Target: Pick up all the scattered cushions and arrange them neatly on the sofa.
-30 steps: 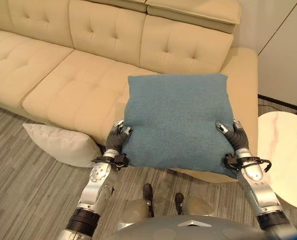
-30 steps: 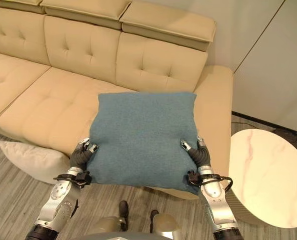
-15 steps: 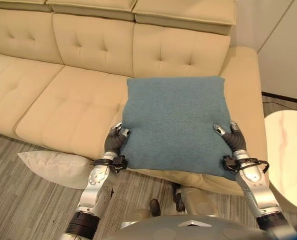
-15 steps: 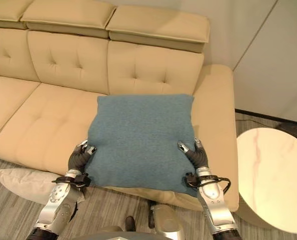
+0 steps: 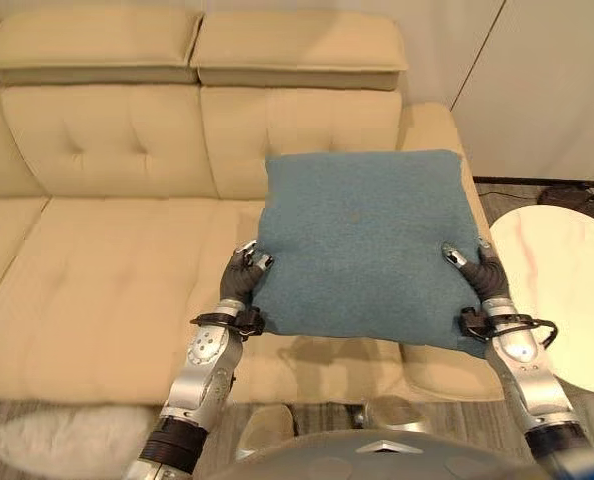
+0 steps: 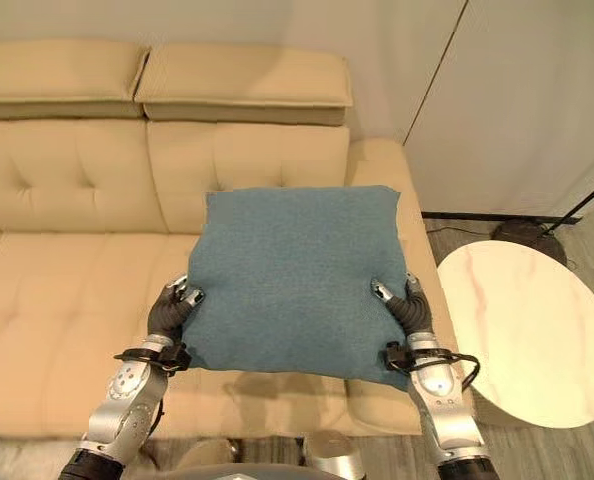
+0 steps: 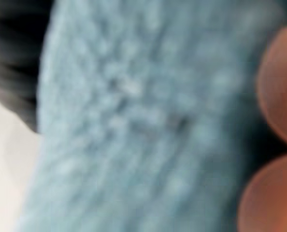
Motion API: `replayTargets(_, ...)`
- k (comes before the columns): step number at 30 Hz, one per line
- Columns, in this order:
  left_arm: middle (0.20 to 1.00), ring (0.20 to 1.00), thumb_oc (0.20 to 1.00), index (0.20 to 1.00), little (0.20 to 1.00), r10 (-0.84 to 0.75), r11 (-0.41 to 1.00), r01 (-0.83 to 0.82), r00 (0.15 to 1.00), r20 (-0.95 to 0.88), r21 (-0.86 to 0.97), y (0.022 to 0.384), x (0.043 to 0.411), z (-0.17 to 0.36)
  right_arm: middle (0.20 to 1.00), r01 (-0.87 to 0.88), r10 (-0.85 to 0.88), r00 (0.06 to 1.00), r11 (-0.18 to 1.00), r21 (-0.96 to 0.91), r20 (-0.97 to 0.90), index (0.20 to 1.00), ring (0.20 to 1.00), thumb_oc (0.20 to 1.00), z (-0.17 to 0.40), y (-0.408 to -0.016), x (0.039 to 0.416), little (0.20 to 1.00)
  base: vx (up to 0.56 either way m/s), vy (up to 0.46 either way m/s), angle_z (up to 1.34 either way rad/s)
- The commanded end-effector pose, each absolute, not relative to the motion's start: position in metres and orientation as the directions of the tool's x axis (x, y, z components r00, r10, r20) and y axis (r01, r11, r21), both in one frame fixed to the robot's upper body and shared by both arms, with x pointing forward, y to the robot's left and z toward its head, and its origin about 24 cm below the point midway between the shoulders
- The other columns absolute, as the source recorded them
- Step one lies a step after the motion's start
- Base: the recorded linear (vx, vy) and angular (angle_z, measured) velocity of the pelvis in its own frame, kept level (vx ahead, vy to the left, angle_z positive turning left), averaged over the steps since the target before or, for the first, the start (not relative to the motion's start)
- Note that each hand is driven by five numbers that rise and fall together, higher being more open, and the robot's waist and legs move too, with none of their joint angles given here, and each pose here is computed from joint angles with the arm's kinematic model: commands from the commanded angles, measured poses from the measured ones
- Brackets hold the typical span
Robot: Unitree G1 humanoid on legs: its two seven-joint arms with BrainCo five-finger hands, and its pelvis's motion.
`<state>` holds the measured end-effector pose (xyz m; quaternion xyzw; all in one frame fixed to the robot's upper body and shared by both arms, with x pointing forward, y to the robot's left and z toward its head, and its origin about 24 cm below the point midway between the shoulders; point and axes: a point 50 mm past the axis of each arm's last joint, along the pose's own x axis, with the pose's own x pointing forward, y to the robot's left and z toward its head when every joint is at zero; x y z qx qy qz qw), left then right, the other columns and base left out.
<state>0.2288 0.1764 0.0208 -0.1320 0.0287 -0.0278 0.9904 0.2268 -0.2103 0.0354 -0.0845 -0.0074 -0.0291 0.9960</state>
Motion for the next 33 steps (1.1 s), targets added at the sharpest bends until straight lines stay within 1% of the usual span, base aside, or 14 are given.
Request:
replayTargets(1,0.2,0.2,0.2,0.2,0.2,-0.093,0.965,0.151,0.961,0.259,-0.213,0.174,0.236,0.079,0.2,0.029,0.024,0.946,0.987,-0.16,0.324,0.2,0.2,0.2,0.09,-0.187,0.248,0.2,0.05,0.146,-0.45)
replayTargets(6,0.2,0.2,0.2,0.2,0.2,-0.027,0.982,0.081,0.954,0.297,-0.168,0.185,0.242,0.089,0.2,0.037,0.041,0.912,0.983,-0.182,0.408,0.2,0.2,0.2,0.109,-0.172,0.26,0.2,0.02,0.098,-0.66)
replayTargets(10,0.2,0.2,0.2,0.2,0.2,0.003,0.989,0.043,0.95,0.311,-0.141,0.189,0.242,0.091,0.2,0.101,0.017,0.902,0.963,-0.249,0.431,0.2,0.2,0.2,0.111,-0.173,0.262,0.2,0.05,0.001,-0.3)
replayTargets(11,0.2,0.2,0.2,0.2,0.2,0.014,0.995,0.02,0.944,0.329,-0.098,0.19,0.244,0.094,0.2,0.128,0.015,0.893,0.95,-0.286,0.449,0.2,0.2,0.2,0.114,-0.173,0.264,0.2,0.01,-0.04,-0.03)
replayTargets(14,0.2,0.2,0.2,0.2,0.2,0.026,0.998,-0.001,0.912,0.409,-0.06,0.183,0.264,0.115,0.2,0.148,0.048,0.861,0.929,-0.34,0.506,0.2,0.2,0.2,0.131,-0.162,0.28,0.2,-0.14,-0.09,0.21)
replayTargets(18,0.2,0.2,0.2,0.2,0.2,0.022,0.999,-0.004,0.898,0.44,-0.04,0.178,0.275,0.124,0.2,0.146,0.068,0.847,0.924,-0.354,0.527,0.2,0.2,0.2,0.139,-0.154,0.29,0.2,-0.18,-0.099,0.24)
replayTargets(20,0.2,0.2,0.2,0.2,0.2,0.023,1.0,-0.016,0.871,0.491,-0.019,0.17,0.29,0.14,0.2,0.168,0.081,0.824,0.91,-0.378,0.561,0.2,0.2,0.2,0.15,-0.147,0.3,0.2,-0.21,-0.103,0.08)
replayTargets(22,0.2,0.2,0.2,0.2,0.2,0.03,1.0,-0.026,0.845,0.535,-0.015,0.166,0.299,0.154,0.2,0.181,0.083,0.807,0.908,-0.378,0.585,0.2,0.2,0.2,0.16,-0.141,0.308,0.2,-0.15,-0.068,0.14)
replayTargets(23,0.2,0.2,0.2,0.2,0.2,0.03,1.0,-0.026,0.845,0.535,-0.015,0.166,0.299,0.154,0.2,0.181,0.083,0.807,0.908,-0.378,0.585,0.2,0.2,0.2,0.16,-0.141,0.308,0.2,-0.15,-0.094,0.13)
replayTargets(24,0.2,0.2,0.2,0.2,0.2,0.045,0.999,-0.051,0.82,0.571,-0.005,0.164,0.31,0.168,0.2,0.203,0.073,0.798,0.902,-0.381,0.598,0.2,0.2,0.2,0.168,-0.138,0.319,0.2,-0.09,-0.071,0.06)
replayTargets(26,0.2,0.2,0.2,0.2,0.2,0.048,0.997,-0.074,0.802,0.595,0.019,0.162,0.318,0.178,0.2,0.231,0.058,0.788,0.895,-0.381,0.613,0.2,0.2,0.2,0.175,-0.137,0.326,0.2,-0.07,-0.086,-0.08)
replayTargets(30,0.2,0.2,0.2,0.2,0.2,0.032,0.987,-0.13,0.742,0.67,0.096,0.152,0.337,0.211,0.2,0.315,0.007,0.715,0.89,-0.331,0.699,0.2,0.2,0.2,0.204,-0.131,0.34,0.2,-0.03,-0.044,-0.02)
replayTargets(33,0.2,0.2,0.2,0.2,0.2,0.031,0.98,-0.164,0.694,0.719,0.116,0.149,0.341,0.23,0.2,0.372,-0.015,0.657,0.876,-0.308,0.754,0.2,0.2,0.2,0.221,-0.129,0.343,0.2,0.0,-0.019,0.02)
